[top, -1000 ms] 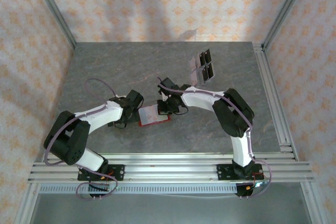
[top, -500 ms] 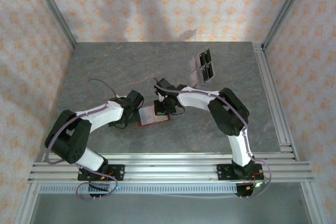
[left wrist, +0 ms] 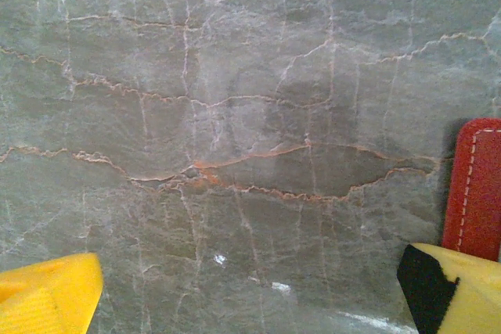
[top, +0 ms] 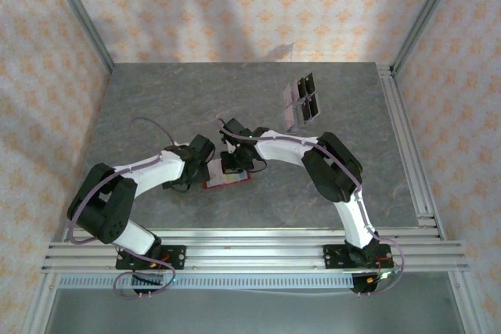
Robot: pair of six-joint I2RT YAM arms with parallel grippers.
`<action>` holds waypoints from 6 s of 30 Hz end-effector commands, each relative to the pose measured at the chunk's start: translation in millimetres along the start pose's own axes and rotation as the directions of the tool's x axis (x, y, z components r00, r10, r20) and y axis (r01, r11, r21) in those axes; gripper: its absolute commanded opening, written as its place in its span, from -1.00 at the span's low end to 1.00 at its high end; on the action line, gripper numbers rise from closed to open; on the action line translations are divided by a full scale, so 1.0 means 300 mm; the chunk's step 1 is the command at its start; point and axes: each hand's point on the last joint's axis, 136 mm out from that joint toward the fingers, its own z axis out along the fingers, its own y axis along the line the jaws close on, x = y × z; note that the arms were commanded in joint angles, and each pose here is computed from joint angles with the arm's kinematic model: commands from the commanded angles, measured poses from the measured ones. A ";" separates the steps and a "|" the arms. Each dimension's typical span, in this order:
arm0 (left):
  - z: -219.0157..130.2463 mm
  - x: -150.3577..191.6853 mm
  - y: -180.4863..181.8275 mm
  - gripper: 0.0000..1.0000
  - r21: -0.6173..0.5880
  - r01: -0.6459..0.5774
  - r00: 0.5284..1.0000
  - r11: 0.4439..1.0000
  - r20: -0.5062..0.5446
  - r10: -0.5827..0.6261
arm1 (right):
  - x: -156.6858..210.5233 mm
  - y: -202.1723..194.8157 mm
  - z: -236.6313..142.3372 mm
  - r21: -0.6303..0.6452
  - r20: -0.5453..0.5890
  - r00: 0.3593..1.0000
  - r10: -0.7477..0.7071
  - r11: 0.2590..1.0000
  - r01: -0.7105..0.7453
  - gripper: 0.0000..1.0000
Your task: Put the credit cards into the card holder
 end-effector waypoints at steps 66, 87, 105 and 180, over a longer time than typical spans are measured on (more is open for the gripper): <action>0.010 -0.087 -0.089 1.00 -0.005 -0.072 0.997 0.997 0.021 0.072 | -0.085 -0.131 -0.115 0.108 0.104 0.993 0.052 0.992 -0.063 -1.00; 0.020 -0.082 -0.093 1.00 -0.007 -0.079 0.997 0.997 0.014 0.079 | -0.096 -0.125 -0.152 0.083 0.160 0.986 0.053 0.994 -0.067 -1.00; 0.027 -0.080 -0.096 1.00 -0.007 -0.076 0.997 0.997 0.008 0.076 | -0.056 -0.188 -0.057 0.118 0.081 0.994 0.071 0.990 -0.081 -1.00; -0.004 -0.148 -0.041 0.99 -0.006 -0.049 0.999 0.999 0.020 0.049 | -0.098 -0.073 -0.082 0.073 0.076 0.997 0.029 0.997 -0.035 -1.00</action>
